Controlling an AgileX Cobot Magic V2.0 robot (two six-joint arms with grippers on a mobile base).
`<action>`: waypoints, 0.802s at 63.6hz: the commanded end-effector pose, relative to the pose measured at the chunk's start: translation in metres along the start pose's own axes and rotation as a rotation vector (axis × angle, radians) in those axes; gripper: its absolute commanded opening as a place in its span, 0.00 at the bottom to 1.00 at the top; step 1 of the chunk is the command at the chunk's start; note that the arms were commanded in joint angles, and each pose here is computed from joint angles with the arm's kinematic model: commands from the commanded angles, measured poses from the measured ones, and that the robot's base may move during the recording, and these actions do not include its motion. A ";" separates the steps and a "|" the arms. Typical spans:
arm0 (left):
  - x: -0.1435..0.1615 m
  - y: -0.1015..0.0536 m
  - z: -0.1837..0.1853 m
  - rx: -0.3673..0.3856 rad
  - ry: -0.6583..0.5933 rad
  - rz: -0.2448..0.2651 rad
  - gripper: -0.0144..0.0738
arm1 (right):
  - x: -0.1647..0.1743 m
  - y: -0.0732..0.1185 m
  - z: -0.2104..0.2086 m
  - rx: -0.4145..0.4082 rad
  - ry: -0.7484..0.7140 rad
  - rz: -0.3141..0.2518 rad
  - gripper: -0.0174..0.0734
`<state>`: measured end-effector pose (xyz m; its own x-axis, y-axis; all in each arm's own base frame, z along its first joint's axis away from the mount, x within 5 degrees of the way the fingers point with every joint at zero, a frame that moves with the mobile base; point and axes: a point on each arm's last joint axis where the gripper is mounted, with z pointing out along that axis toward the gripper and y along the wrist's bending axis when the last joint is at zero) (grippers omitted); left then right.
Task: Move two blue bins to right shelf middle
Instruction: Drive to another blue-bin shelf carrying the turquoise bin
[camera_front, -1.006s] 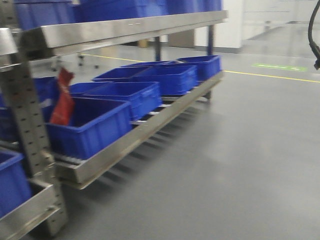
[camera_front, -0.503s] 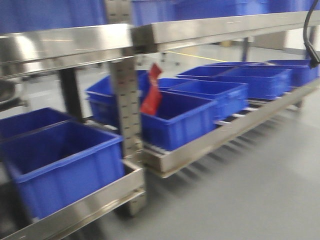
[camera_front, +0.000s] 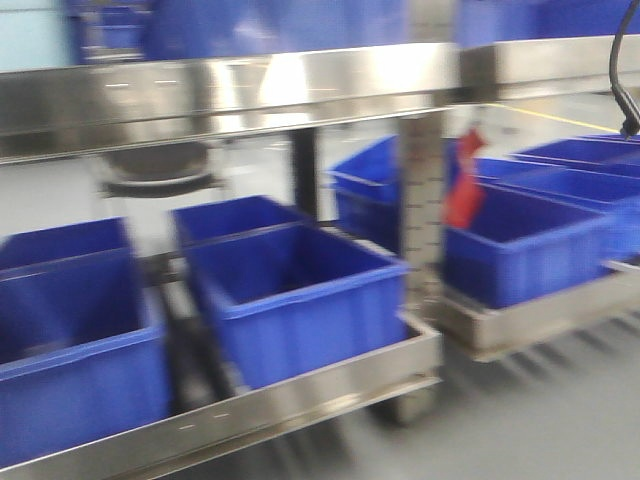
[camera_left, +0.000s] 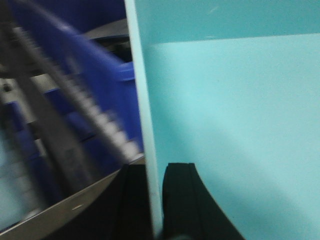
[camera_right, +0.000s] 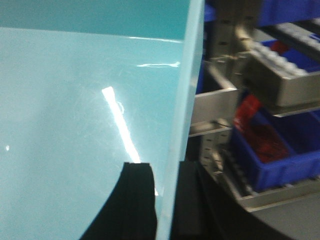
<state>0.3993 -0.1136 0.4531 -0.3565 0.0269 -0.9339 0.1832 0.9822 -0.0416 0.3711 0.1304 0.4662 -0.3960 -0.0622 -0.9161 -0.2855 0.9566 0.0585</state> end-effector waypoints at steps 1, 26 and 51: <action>-0.008 -0.011 -0.003 0.058 -0.071 -0.027 0.04 | -0.013 0.017 -0.009 -0.102 -0.103 0.055 0.02; -0.008 -0.011 -0.003 0.058 -0.071 -0.027 0.04 | -0.013 0.017 -0.009 -0.102 -0.105 0.055 0.02; -0.008 -0.011 -0.003 0.058 -0.071 -0.027 0.04 | -0.013 0.017 -0.009 -0.102 -0.105 0.055 0.02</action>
<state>0.3993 -0.1136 0.4531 -0.3565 0.0269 -0.9339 0.1832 0.9822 -0.0416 0.3715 0.1306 0.4660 -0.3953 -0.0619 -0.9165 -0.2856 0.9566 0.0585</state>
